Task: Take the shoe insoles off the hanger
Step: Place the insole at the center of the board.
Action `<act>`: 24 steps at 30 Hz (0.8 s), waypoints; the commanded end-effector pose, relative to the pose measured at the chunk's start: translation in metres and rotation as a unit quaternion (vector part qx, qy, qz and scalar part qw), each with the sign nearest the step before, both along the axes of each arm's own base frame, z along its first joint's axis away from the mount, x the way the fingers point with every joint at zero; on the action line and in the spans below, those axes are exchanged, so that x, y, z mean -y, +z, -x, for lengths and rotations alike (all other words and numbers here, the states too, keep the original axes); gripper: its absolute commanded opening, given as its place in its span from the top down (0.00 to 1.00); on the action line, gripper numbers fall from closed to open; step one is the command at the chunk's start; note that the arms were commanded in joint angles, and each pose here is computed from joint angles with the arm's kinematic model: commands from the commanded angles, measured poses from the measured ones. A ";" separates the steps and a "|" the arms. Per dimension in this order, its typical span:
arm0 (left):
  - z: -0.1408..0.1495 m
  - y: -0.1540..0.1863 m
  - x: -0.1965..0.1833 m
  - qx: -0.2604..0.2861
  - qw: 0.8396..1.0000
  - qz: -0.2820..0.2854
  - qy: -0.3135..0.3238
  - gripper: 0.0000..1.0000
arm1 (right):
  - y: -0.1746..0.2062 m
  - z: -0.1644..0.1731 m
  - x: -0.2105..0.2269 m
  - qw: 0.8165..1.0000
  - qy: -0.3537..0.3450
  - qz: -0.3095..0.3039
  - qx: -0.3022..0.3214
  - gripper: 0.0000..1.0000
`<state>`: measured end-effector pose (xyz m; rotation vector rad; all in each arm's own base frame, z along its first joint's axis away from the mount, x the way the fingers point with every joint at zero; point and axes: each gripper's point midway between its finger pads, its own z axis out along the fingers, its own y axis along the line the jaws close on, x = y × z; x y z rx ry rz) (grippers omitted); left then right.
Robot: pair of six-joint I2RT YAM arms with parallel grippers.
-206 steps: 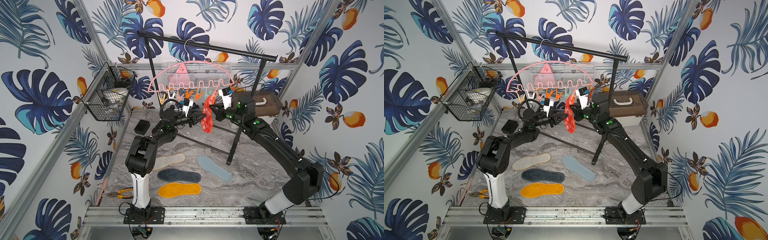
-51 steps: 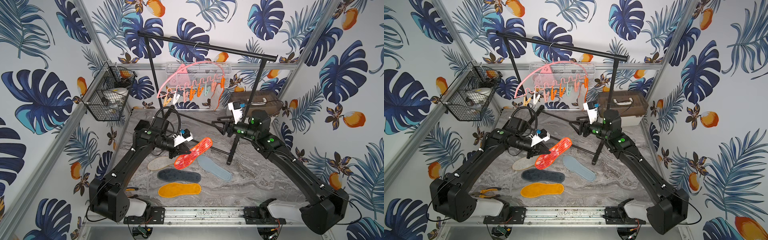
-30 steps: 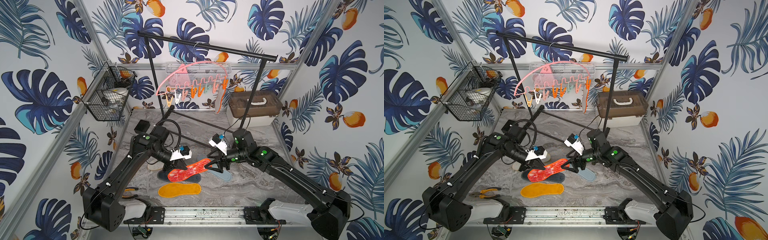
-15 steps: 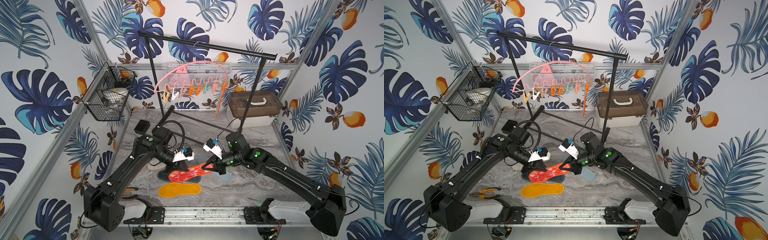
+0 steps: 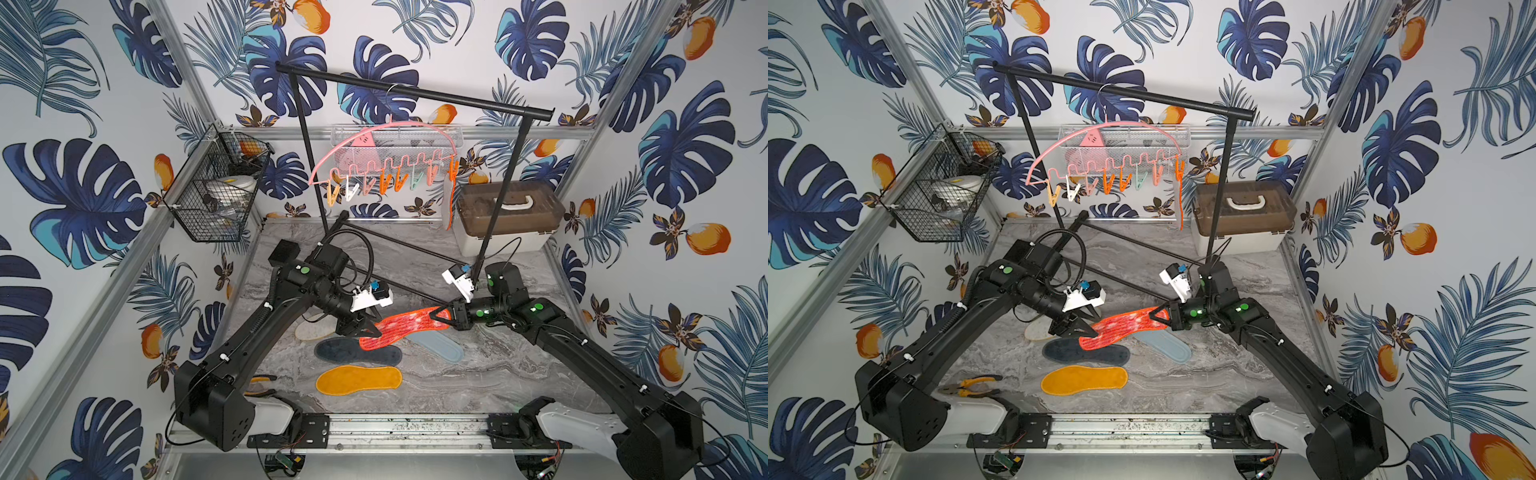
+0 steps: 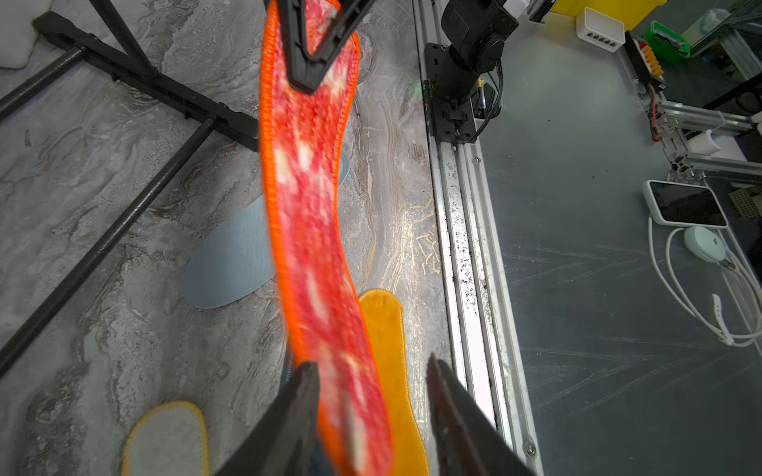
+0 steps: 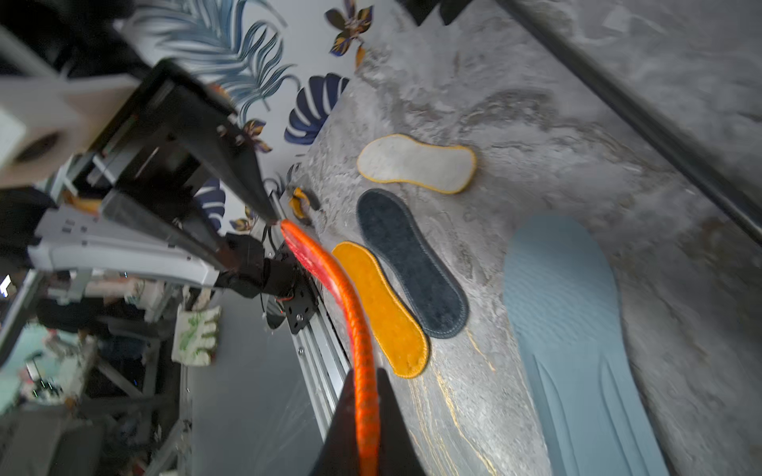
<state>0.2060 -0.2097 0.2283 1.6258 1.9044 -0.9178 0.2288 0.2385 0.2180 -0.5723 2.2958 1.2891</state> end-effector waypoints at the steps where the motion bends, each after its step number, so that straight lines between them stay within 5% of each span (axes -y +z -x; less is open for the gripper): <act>1: -0.013 -0.003 -0.004 0.016 0.999 -0.020 0.037 0.41 | 0.002 -0.003 0.012 0.997 -0.033 -0.028 -0.063 1.00; 8: -0.024 -0.019 -0.015 0.030 0.995 -0.055 0.076 0.35 | -0.033 -0.028 0.056 0.975 -0.166 -0.025 -0.148 1.00; 16: -0.021 -0.026 -0.023 0.031 0.994 -0.061 0.086 0.34 | -0.044 -0.031 0.099 0.952 -0.267 0.012 -0.150 1.00; 20: -0.020 -0.025 -0.023 0.029 0.994 -0.060 0.083 0.34 | -0.055 -0.030 0.143 0.912 -0.361 0.072 -0.179 1.00; 24: -0.019 -0.022 -0.021 0.023 0.995 -0.052 0.077 0.34 | -0.055 -0.026 0.177 0.878 -0.427 0.060 -0.210 1.00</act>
